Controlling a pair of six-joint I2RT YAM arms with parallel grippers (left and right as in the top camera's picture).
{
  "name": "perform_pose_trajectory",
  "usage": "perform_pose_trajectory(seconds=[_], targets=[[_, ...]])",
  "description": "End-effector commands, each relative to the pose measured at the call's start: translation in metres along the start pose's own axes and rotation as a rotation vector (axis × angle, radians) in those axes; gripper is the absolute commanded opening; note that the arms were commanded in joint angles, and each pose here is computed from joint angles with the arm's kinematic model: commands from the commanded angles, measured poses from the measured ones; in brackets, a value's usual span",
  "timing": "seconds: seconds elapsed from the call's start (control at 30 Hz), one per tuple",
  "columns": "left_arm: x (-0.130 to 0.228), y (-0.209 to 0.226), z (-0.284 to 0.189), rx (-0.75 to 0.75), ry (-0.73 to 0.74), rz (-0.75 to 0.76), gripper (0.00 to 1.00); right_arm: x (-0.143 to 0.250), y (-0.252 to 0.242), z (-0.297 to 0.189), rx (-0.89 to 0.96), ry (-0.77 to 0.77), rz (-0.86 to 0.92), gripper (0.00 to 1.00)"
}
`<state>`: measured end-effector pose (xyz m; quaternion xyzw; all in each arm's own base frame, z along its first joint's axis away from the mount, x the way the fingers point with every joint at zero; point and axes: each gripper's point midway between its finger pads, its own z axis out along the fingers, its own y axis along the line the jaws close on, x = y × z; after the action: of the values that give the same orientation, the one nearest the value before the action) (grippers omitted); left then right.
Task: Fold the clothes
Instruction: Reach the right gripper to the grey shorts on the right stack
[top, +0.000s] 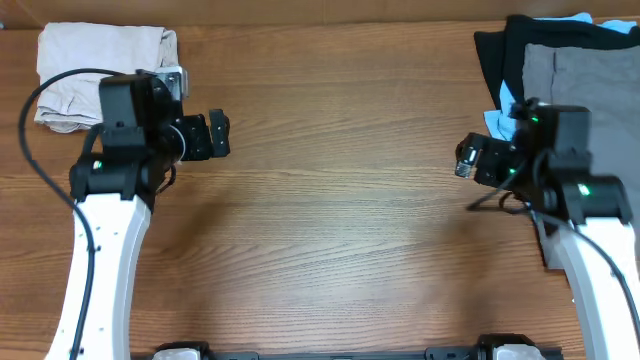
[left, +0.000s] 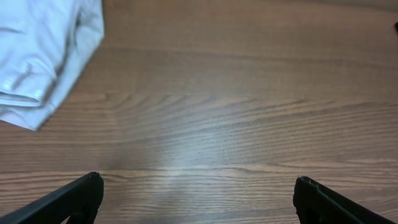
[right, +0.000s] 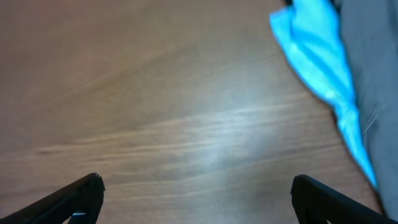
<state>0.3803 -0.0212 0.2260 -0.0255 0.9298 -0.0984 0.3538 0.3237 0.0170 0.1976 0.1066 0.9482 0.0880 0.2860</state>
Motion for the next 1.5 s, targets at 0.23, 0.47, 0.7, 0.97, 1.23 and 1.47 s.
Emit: perform_pose_trajectory(seconds=[0.23,0.47,0.7,0.97,1.23,1.47], targets=[[0.02,0.009,0.051,0.01,0.141,-0.038,0.99,-0.003,-0.046,0.047,0.123,0.097,0.158,1.0],[0.012,0.01,0.055,0.009,0.108,-0.032,0.99,0.003,-0.151,0.041,0.298,0.098,0.451,1.0],[0.001,0.009,0.056,0.014,0.062,-0.023,1.0,0.034,-0.23,0.036,0.528,0.154,0.554,0.98],[-0.003,0.008,0.056,0.015,0.047,-0.02,1.0,0.04,-0.249,0.048,0.559,0.172,0.582,0.91],[-0.008,0.009,0.056,0.01,0.025,-0.016,1.0,0.055,-0.253,0.066,0.56,0.236,0.59,0.88],[-0.009,0.009,0.056,0.01,0.021,-0.014,1.0,0.072,-0.255,0.084,0.552,0.302,0.599,0.78]])
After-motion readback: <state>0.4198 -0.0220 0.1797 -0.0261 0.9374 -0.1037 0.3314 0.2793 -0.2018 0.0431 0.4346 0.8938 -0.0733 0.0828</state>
